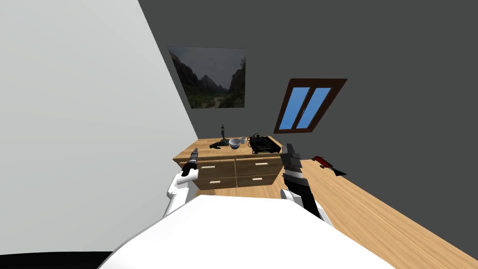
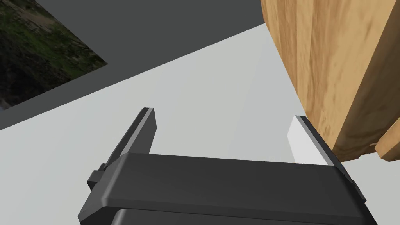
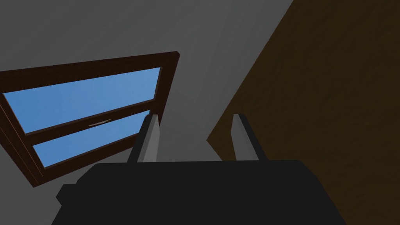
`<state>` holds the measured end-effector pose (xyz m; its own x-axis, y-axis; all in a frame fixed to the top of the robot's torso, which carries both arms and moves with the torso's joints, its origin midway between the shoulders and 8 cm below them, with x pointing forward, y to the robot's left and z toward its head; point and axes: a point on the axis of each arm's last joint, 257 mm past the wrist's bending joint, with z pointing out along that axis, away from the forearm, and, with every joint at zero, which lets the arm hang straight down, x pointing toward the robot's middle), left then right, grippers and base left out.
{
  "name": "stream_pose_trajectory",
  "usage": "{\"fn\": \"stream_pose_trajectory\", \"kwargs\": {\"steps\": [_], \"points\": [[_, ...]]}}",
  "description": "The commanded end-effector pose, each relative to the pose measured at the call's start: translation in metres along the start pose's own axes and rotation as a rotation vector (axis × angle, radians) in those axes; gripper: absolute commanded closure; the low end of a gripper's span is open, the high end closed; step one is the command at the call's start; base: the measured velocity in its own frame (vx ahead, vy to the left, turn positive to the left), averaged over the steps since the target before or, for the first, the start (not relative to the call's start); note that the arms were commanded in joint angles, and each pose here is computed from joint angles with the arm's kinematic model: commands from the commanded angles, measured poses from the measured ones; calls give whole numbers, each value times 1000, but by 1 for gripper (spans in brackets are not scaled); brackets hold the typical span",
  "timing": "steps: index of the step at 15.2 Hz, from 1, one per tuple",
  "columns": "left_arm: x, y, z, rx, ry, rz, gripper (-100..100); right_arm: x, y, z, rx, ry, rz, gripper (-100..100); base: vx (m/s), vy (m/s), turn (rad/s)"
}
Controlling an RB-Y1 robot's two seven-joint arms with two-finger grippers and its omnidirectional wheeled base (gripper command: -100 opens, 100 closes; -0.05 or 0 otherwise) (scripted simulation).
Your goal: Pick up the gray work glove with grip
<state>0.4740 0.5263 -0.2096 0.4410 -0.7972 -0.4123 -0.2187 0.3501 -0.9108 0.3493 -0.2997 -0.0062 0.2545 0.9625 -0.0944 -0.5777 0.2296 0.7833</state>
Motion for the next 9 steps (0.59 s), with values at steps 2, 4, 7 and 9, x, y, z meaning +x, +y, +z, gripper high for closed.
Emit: {"fn": "stream_pose_trajectory", "kwargs": {"steps": [2,4,7,9], "points": [[5,-2,4,-22,7,-28,-100,0,0,0,0,0,0,0,95,-26,-144],[11,-2,7,-35,16,-50,-100,0,0,0,0,0,0,0,116,-17,-135],[25,-2,9,-59,37,-94,-100,0,0,0,0,0,0,0,119,-11,-157],[47,0,7,-89,64,-154,-100,0,0,0,0,0,0,0,152,-17,-257]]}}
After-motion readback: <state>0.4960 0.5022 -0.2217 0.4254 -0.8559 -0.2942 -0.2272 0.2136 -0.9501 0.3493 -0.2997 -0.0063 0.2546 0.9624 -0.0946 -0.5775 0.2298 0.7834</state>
